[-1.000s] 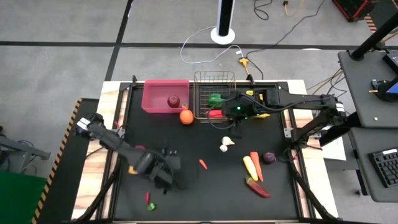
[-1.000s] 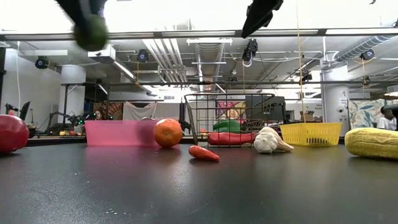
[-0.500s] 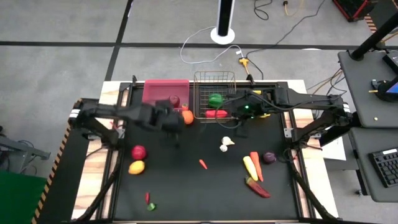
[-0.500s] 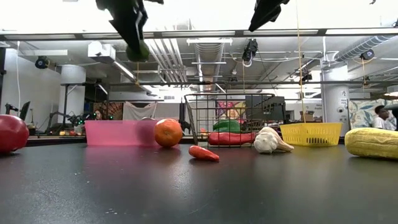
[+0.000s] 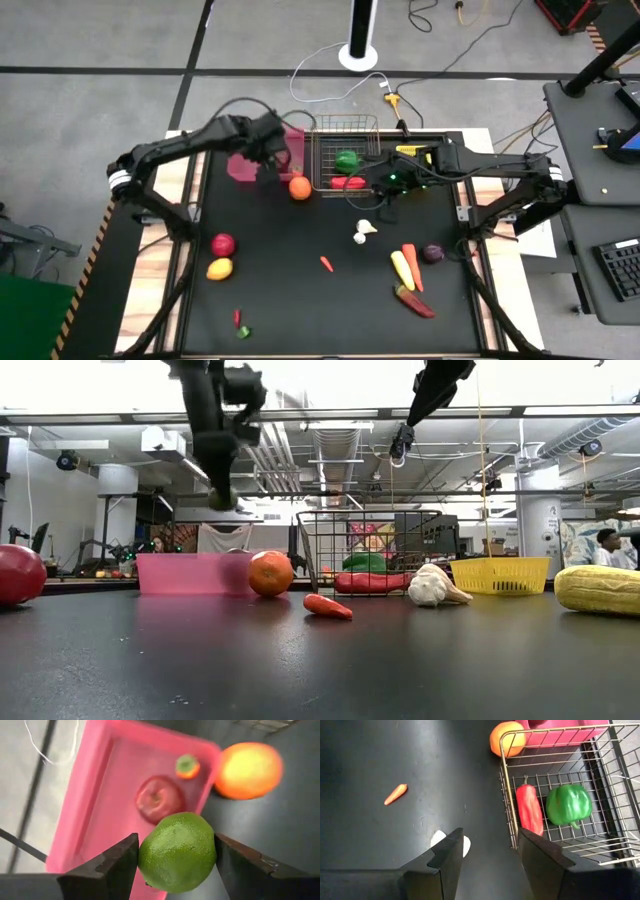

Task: Sort produce into baskets
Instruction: Put the green lime into the red bin

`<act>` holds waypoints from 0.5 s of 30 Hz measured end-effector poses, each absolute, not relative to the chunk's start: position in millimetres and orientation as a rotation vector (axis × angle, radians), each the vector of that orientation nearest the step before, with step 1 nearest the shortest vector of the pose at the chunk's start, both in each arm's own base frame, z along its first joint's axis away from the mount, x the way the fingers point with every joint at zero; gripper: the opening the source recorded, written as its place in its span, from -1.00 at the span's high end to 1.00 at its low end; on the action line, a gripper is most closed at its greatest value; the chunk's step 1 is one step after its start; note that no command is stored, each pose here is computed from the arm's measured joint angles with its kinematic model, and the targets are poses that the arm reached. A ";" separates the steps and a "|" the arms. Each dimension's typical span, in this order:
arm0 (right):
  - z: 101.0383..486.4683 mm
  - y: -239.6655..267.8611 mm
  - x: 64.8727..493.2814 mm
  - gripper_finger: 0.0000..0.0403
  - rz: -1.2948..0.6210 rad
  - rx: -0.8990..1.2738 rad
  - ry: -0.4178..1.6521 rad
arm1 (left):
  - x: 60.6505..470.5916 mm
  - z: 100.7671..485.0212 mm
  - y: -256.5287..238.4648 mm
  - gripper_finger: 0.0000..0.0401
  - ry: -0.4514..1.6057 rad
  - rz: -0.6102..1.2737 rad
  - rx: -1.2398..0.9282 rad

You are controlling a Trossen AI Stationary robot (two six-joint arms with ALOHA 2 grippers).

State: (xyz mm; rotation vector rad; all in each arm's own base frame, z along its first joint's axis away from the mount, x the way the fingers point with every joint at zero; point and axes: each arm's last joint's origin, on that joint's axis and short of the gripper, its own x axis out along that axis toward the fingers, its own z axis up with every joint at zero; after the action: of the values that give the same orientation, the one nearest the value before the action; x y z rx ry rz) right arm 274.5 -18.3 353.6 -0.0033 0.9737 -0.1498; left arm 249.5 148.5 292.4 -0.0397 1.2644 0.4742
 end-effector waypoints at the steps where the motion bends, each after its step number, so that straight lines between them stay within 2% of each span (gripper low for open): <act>1: 353.7 -18.3 274.4 0.12 -0.150 -0.002 0.973 | 244.8 286.9 156.0 -0.15 1.265 0.481 -0.067; 7: 353.7 -18.3 274.4 0.12 -0.150 -0.002 0.973 | 216.5 251.7 189.4 -0.15 1.265 0.552 -0.205; 15: 354.0 -18.4 274.7 0.12 -0.152 0.000 0.968 | 198.2 222.6 198.6 -0.15 1.289 0.601 -0.265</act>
State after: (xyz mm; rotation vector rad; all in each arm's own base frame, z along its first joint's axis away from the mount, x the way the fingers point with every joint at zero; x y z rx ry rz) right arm 274.7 -18.4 354.0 0.0001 0.9685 -0.1523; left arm 198.2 198.6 222.6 -0.2651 1.2895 0.6013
